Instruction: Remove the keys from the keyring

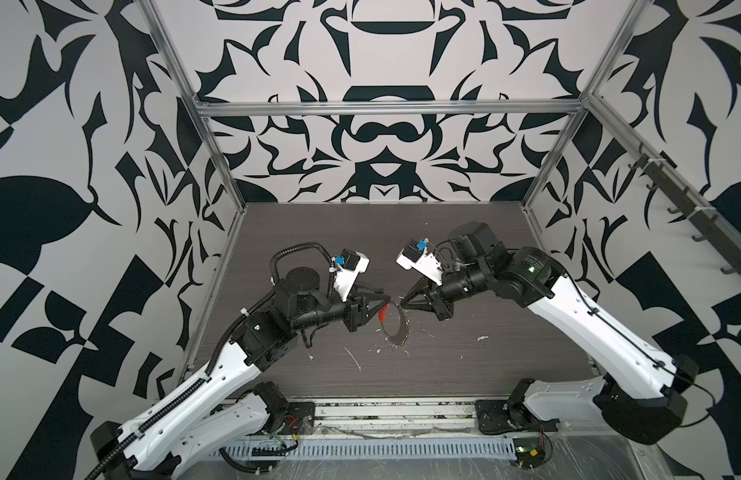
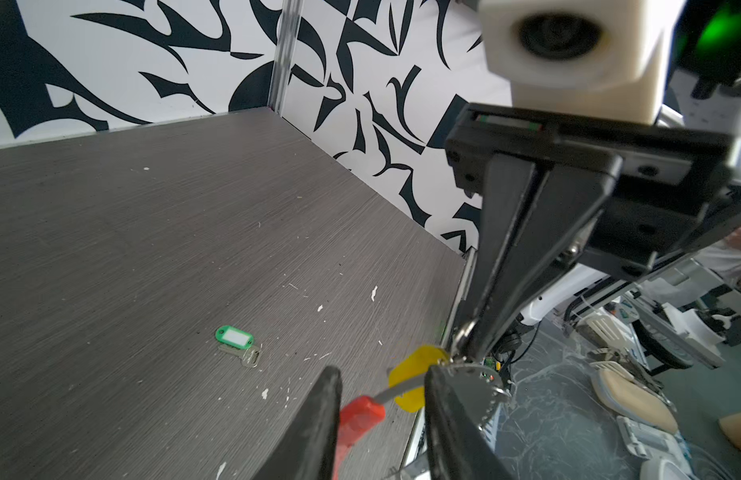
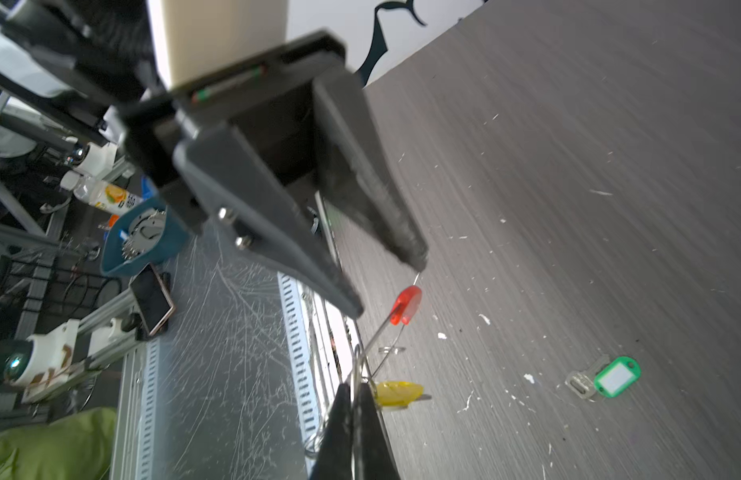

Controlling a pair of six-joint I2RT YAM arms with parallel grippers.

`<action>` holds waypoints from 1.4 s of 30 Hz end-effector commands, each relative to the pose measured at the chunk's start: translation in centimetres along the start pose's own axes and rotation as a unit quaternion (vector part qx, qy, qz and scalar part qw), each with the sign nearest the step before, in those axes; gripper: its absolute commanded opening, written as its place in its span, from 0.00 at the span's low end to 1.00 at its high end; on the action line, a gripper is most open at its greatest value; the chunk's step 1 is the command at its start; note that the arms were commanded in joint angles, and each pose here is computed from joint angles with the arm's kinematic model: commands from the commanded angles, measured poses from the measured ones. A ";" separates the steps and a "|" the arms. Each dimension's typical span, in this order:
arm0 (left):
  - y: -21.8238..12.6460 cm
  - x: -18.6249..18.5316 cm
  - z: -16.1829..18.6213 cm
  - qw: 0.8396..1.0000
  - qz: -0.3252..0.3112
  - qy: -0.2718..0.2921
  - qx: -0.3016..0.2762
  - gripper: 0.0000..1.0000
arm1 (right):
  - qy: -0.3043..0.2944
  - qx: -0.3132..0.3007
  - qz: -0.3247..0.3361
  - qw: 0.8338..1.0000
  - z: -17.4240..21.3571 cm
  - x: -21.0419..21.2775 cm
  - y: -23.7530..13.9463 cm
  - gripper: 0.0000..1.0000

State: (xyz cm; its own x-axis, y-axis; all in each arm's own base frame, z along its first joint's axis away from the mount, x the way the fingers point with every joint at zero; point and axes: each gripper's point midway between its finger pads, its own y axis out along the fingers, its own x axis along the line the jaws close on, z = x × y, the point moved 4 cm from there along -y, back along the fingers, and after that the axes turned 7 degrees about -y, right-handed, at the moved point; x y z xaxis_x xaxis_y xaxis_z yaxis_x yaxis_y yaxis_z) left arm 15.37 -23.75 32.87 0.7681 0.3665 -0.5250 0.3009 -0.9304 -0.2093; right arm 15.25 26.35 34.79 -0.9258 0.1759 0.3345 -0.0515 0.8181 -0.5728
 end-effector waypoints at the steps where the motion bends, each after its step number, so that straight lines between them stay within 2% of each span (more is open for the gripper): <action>1: 0.0 -1.5 -0.4 0.998 0.059 0.003 0.003 0.37 | -0.027 -0.015 -0.024 0.999 -0.8 1.2 -0.7 0.00; 10: 0.8 -2.3 -0.5 0.994 0.104 -0.008 0.018 0.30 | -0.028 -0.019 -0.024 0.999 -1.0 0.9 -0.4 0.00; 24: 1.3 -2.7 -0.8 0.992 0.124 -0.021 0.024 0.01 | -0.026 -0.031 -0.016 0.999 -1.1 0.7 -0.3 0.00; 29: 1.4 -2.7 -1.2 0.991 0.129 -0.034 0.007 0.00 | -0.030 -0.048 -0.012 0.998 -1.6 0.7 -0.5 0.00; 32: 1.3 -2.2 -1.8 0.993 0.111 -0.038 -0.023 0.00 | -0.036 -0.066 -0.008 0.997 -2.0 0.8 -0.8 0.00; 33: 1.1 -2.1 -2.0 0.993 0.105 -0.038 -0.039 0.00 | -0.039 -0.076 -0.004 0.996 -2.2 0.9 -1.0 0.01; 38: -0.9 -1.9 -3.7 0.987 0.080 -0.023 -0.137 0.00 | -0.061 -0.140 0.020 0.988 -3.3 1.3 -2.3 0.32; 42: -2.2 -2.4 -4.6 0.978 0.089 -0.015 -0.190 0.00 | -0.083 -0.216 0.051 0.972 -4.1 1.6 -4.0 0.42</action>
State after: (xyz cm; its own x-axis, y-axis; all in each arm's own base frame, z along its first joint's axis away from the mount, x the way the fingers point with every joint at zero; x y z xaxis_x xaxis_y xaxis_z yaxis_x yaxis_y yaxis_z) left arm 15.21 -23.72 35.21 0.7831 0.2115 -0.5848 0.2969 -0.9534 0.0528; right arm 15.26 25.86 36.95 -0.9511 0.1899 0.2436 0.0831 0.9169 -0.3905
